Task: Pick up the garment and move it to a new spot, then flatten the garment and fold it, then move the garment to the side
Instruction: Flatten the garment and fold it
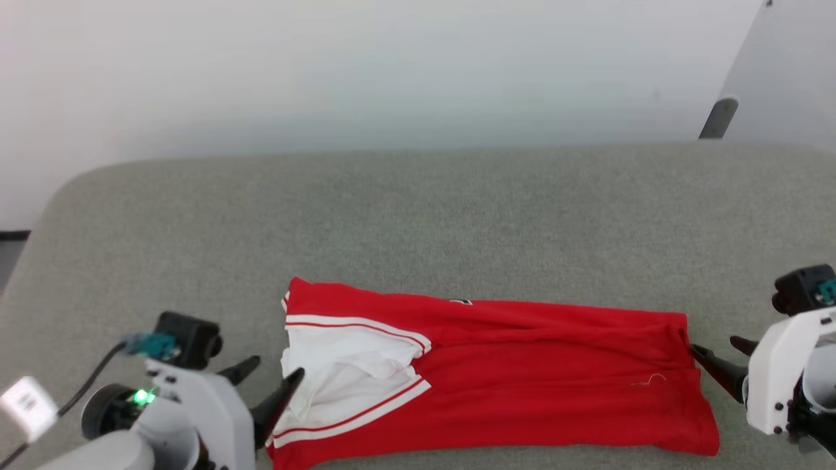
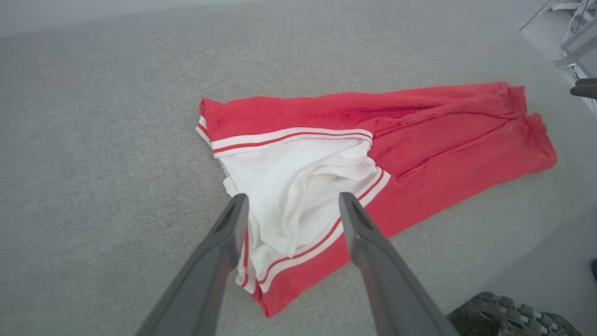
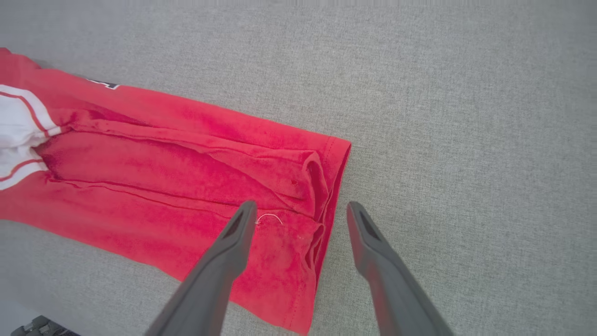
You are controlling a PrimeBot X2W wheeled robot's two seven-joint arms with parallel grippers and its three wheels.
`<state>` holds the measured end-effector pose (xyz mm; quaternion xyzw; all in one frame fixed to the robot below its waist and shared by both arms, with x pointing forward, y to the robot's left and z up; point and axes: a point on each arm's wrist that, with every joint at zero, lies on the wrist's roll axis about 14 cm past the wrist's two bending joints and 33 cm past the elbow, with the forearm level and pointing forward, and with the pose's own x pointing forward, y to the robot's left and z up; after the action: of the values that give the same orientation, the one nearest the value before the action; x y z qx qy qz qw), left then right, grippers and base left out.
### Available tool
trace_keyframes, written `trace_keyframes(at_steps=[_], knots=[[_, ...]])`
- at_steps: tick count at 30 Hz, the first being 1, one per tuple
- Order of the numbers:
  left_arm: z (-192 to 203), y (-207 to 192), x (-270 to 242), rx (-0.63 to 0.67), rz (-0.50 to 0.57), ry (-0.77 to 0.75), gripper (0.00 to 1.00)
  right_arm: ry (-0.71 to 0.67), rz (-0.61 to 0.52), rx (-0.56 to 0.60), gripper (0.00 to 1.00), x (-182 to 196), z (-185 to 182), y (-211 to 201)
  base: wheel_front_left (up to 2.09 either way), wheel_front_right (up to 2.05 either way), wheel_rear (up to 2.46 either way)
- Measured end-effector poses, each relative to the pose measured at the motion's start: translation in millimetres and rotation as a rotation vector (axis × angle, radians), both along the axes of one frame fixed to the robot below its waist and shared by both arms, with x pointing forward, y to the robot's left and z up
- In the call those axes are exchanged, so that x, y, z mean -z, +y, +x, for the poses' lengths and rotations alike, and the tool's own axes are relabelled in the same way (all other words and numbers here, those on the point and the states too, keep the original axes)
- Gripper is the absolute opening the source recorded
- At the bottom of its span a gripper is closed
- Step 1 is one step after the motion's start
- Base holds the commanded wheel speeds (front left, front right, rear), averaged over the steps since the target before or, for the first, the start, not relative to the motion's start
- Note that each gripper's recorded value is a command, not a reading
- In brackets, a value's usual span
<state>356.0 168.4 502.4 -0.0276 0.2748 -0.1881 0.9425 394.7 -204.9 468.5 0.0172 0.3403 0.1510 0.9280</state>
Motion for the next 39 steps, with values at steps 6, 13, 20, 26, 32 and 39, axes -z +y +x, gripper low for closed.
trace_keyframes(at_steps=[6,13,20,26,32,39], knots=[[-2.0,21.7,-21.1,-0.104,-0.037,-0.196,1.00,-0.042,0.038,0.027,1.00,-6.9,-11.2,-0.2,0.00,0.00,0.00],[-8.1,43.4,-34.5,-0.215,-0.070,-0.354,1.00,-0.048,0.065,0.041,1.00,-3.1,-20.3,6.0,0.00,0.00,0.00],[-14.1,58.3,-46.2,-0.326,-0.088,-0.475,1.00,-0.036,0.079,0.056,1.00,2.1,-23.2,8.1,0.00,0.00,0.00],[-31.5,80.5,-46.7,-0.452,-0.094,-0.553,1.00,-0.009,0.065,0.069,1.00,4.9,-18.8,4.8,0.00,0.00,0.00],[-50.5,98.9,-41.4,-0.547,-0.106,-0.595,1.00,0.055,0.016,0.076,1.00,15.4,-13.3,-2.7,0.00,0.00,0.00],[-62.6,106.5,-29.3,-0.587,-0.117,-0.595,1.00,0.151,-0.026,0.093,1.00,30.9,-1.3,-10.1,0.00,0.00,0.00]])
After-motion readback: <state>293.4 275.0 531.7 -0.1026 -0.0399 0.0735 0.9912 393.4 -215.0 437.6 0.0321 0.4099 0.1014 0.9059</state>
